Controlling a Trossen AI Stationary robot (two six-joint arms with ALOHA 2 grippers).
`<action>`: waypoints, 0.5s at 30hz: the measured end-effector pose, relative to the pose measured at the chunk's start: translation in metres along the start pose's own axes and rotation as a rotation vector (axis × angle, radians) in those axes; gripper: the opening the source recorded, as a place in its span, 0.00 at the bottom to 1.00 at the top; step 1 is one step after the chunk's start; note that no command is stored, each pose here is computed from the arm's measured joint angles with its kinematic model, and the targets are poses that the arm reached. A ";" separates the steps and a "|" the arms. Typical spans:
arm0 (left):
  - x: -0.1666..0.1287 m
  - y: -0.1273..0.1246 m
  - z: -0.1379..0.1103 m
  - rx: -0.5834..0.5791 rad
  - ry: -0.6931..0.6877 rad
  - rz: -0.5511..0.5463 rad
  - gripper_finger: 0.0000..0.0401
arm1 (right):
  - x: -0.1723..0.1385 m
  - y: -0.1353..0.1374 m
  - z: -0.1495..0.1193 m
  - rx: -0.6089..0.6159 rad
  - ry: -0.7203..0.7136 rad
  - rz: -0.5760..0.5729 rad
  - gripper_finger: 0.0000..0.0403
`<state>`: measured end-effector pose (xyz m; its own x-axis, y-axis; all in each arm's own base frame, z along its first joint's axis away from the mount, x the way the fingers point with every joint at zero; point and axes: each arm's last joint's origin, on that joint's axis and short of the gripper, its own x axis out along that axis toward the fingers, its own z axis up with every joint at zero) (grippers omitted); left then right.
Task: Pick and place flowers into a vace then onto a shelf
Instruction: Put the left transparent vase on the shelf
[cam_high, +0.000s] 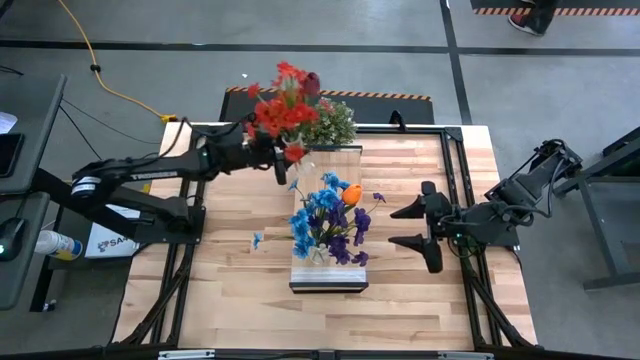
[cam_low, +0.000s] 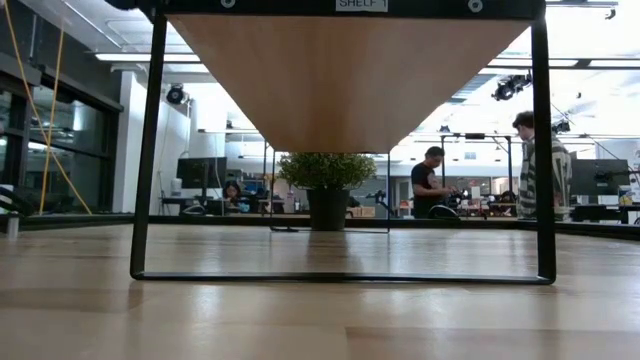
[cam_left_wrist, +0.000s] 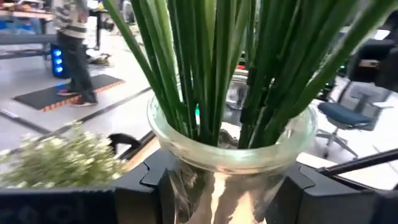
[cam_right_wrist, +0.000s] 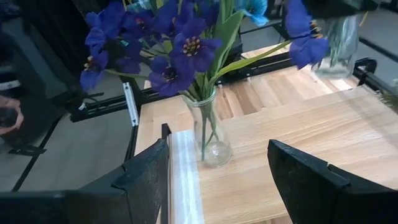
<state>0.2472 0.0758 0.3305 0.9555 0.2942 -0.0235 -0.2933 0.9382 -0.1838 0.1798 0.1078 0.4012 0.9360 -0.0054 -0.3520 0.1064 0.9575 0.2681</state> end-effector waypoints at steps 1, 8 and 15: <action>0.004 0.000 -0.002 0.003 -0.002 -0.009 0.50 | 0.000 0.000 0.000 -0.003 -0.005 -0.008 0.65; 0.027 0.002 -0.020 0.032 0.018 -0.037 0.50 | 0.000 -0.001 0.001 0.001 -0.017 -0.030 0.65; 0.038 0.003 -0.026 0.053 0.004 -0.071 0.50 | 0.000 -0.002 0.001 0.004 -0.036 -0.061 0.65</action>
<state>0.2836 0.0846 0.3031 0.9740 0.2262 -0.0165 -0.2263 0.9649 -0.1332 0.1799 0.1058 0.4017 0.9392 -0.0746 -0.3352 0.1651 0.9540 0.2503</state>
